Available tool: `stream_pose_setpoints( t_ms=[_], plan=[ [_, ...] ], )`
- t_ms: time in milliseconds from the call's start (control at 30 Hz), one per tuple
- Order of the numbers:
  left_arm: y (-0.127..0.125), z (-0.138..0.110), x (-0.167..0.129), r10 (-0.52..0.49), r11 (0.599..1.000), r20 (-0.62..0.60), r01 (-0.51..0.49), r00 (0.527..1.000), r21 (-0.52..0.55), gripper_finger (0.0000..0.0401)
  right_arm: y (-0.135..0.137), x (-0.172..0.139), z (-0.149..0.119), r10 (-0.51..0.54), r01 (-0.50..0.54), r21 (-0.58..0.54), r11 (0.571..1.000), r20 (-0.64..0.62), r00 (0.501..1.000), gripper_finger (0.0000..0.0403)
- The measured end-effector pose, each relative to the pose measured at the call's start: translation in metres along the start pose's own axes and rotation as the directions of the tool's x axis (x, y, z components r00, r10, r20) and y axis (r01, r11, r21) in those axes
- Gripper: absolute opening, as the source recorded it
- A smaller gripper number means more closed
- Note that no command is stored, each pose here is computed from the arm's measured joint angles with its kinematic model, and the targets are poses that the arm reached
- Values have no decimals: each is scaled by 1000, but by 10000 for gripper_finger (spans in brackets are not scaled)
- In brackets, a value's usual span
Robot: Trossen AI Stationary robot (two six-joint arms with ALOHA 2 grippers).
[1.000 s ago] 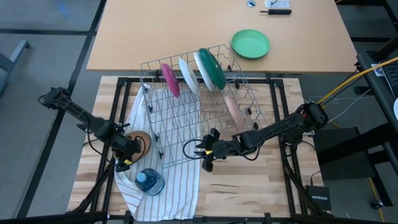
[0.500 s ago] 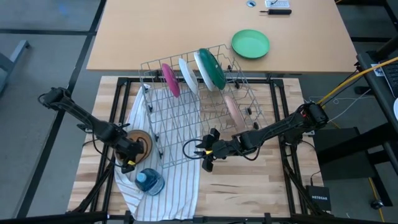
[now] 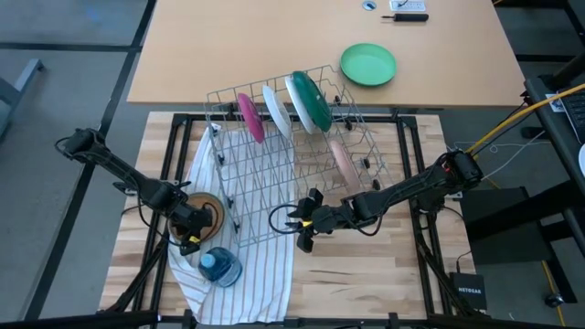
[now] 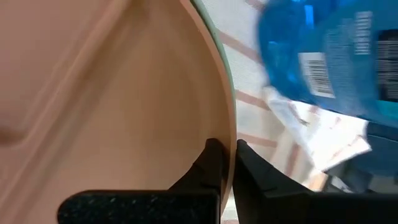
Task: Sort dishes
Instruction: Put the brown plate into the dish rack
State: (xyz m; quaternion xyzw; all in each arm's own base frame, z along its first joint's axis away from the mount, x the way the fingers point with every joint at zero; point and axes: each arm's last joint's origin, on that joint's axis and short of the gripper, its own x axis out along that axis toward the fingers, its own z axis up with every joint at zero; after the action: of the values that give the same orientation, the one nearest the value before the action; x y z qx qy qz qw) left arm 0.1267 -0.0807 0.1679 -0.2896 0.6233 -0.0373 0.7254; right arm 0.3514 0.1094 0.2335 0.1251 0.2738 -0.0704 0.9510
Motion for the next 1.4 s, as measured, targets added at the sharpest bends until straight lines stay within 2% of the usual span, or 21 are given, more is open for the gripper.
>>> stream_pose_setpoints(
  t_ms=[133, 300, 367, 433, 500, 667, 833, 1000, 1067, 1200, 1400],
  plan=[
    [-2, 1, -3, -8, 1000, 10, 8, 1000, 17, 3, 0, 0, 0, 0, 0, 0, 1000, 0, 1000, 129],
    [8, -4, -2, 151, 987, 3, -150, 989, -64, 2, 0, 0, 0, 0, 0, 0, 1000, 0, 1000, 129],
    [7, -3, -3, 130, 990, 4, -130, 991, -51, 2, 0, 0, 0, 0, 0, 0, 1000, 0, 1000, 129],
    [1, 0, -3, 38, 999, 32, -38, 999, -4, 1, 0, 0, 0, 0, 0, 0, 1000, 0, 1000, 129],
    [-5, 3, -5, -31, 999, 70, 31, 997, -5, 0, 0, 0, 0, 0, 0, 0, 1000, 0, 1000, 129],
    [-3, 0, -10, 27, 996, 20, -25, 999, -83, 0, 0, 0, 0, 0, 0, 0, 1000, 0, 1000, 129],
    [-7, -2, -22, 23, 997, -15, -24, 1000, -69, 0, 0, 0, 0, 0, 0, 0, 1000, -1, 1000, 129],
    [-4, -5, -30, 119, 986, -20, -120, 993, -117, 0, 0, 0, 0, 0, 0, 0, 1000, -1, 1000, 129],
    [-5, -4, -29, 91, 992, -14, -92, 996, -87, 0, 0, 0, 0, 0, 0, 0, 1000, -1, 1000, 129],
    [-19, 3, -33, -84, 996, 49, 85, 995, -29, 1, 0, 0, 0, 0, 0, 0, 1000, -1, 1000, 129],
    [-19, -3, -47, -97, 993, 25, 98, 995, -61, 1, 0, 0, 0, 1, -1, 0, 1000, -2, 1000, 129]
  ],
)
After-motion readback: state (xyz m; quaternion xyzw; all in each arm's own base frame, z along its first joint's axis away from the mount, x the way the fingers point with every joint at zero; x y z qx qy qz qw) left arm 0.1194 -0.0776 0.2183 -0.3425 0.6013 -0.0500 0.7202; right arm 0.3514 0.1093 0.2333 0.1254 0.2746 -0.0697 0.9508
